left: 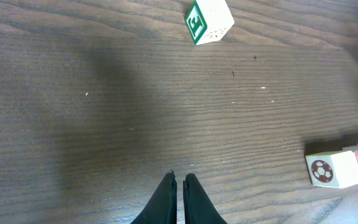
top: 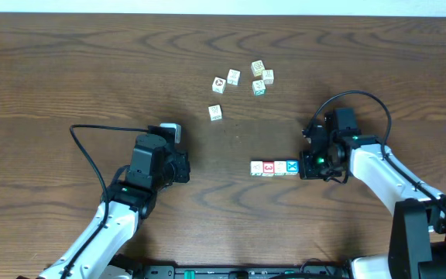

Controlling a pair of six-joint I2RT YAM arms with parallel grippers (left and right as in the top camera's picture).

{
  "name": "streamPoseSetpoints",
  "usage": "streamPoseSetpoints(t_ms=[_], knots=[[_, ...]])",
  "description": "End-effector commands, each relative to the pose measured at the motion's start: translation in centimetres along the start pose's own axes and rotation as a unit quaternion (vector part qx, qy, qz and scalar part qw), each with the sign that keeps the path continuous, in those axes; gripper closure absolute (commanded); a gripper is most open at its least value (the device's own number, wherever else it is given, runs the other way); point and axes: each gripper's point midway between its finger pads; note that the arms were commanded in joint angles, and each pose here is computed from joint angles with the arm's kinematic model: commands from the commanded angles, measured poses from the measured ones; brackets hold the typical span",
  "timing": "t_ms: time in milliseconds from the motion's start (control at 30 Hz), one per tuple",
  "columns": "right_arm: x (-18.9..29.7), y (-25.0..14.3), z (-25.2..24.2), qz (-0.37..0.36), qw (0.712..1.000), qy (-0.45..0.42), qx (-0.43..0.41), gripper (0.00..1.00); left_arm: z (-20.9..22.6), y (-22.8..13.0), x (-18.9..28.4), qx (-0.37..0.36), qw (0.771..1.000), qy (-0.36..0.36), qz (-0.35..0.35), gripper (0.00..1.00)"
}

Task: Lift 4 blocks
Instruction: 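Lower the right gripper against the blue X block end of the row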

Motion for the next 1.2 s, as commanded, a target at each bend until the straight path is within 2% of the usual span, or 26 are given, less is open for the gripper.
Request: streamPoseSetpoints(t_ms=[0, 400, 600, 1167], knots=[[-0.4, -0.1, 0.8, 0.004, 1.000, 0.006, 0.007, 0.99, -0.5, 0.5, 0.0, -0.001, 1.000, -0.007, -0.005, 0.93], [-0.6, 1.0, 1.8, -0.016, 1.000, 0.015, 0.006, 0.99, -0.5, 0.5, 0.0, -0.001, 1.000, -0.007, -0.004, 0.93], [-0.6, 1.0, 1.0, -0.014, 1.000, -0.006, -0.003, 0.99, -0.5, 0.5, 0.0, -0.001, 1.000, -0.007, -0.003, 0.92], [-1.1, 1.1, 3.9, -0.012, 0.999, 0.032, -0.020, 0.99, -1.2, -0.2, 0.0, 0.016, 0.999, -0.028, 0.016, 0.93]])
Point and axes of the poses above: each gripper's point midway between its finger pads, its own x axis back along the fingers, its own z axis along the line the jaws close on, y = z × x, and after that the axes turned 12 degrees about x, right-handed
